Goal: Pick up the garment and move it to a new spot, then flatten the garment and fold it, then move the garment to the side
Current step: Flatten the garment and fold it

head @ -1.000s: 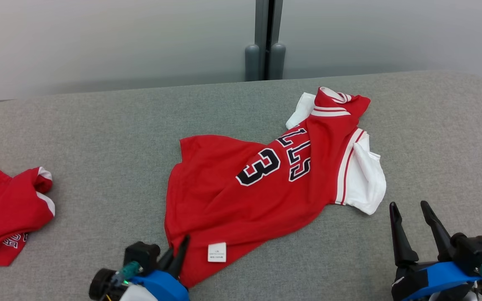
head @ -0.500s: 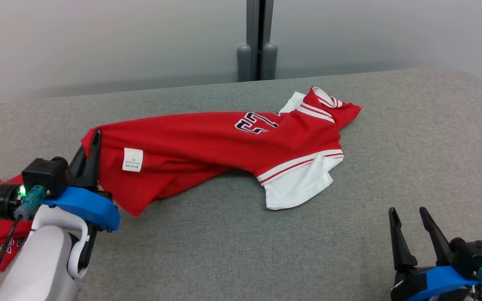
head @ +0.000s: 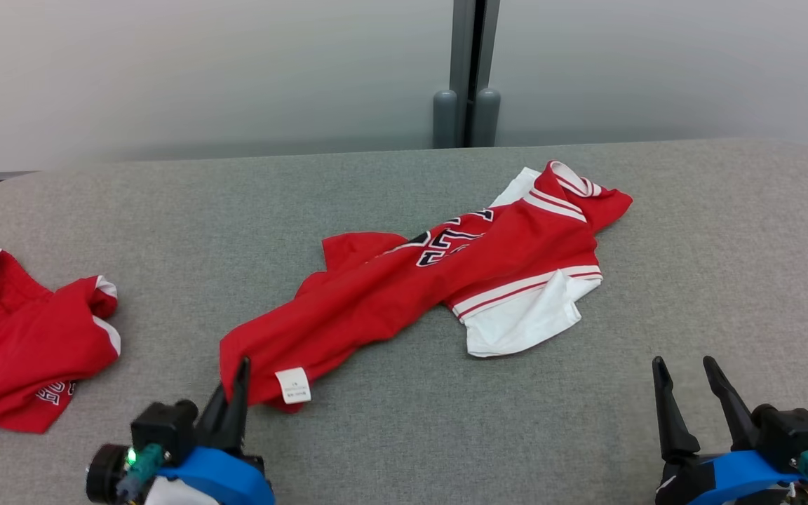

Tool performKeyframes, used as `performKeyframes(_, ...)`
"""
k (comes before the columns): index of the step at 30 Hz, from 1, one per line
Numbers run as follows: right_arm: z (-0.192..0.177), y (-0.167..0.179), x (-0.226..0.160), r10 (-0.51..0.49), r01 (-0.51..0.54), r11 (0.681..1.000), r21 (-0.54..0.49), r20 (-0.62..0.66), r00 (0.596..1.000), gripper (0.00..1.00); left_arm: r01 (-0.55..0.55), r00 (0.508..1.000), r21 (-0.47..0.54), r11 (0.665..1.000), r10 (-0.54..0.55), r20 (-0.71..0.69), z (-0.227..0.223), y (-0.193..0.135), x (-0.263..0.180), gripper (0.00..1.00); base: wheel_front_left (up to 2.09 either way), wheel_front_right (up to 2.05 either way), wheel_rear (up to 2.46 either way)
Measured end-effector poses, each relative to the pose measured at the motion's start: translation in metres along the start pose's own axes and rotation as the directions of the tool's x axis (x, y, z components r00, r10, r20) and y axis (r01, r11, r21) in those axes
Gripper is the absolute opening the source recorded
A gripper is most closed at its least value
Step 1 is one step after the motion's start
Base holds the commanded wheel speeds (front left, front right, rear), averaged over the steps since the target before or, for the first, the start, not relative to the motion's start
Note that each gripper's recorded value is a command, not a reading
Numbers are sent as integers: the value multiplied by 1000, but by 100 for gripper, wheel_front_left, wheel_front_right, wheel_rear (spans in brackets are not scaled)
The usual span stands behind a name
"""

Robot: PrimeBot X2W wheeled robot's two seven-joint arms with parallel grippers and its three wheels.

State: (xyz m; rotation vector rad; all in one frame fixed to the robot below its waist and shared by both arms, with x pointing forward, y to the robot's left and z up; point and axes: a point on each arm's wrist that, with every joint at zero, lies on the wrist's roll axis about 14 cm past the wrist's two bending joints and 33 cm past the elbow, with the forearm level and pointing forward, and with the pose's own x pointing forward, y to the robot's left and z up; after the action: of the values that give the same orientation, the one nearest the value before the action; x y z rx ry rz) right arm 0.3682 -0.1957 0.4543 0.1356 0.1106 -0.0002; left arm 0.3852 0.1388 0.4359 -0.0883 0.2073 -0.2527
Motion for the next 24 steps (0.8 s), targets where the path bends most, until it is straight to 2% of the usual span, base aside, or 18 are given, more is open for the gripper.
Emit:
performKeyframes(9,3,13,4,40,-40,999,-9,2,999,100,-33,994,-136,990,18,-109,-56,-26,-46,0,0,0,0)
performKeyframes(15,0,17,2,53,-53,999,-10,-11,999,100,-51,984,-172,984,21,-176,-82,-35,-70,0,0,0,0)
performKeyframes(16,0,18,1,55,-55,998,-11,-11,998,100,-53,984,-174,983,22,-180,-84,-36,-72,18,0,0,0)
performKeyframes(17,1,19,2,58,-58,998,-11,-9,998,100,-56,984,-171,984,25,-178,-83,-35,-73,89,0,0,0)
performKeyframes(18,0,19,1,60,-60,998,-11,-11,998,100,-60,984,-166,984,31,-173,-82,-34,-73,100,0,0,0)
performKeyframes(24,1,22,-1,68,-68,998,-11,-9,998,100,-93,994,-121,988,86,-65,-49,-17,-65,100,0,0,0)
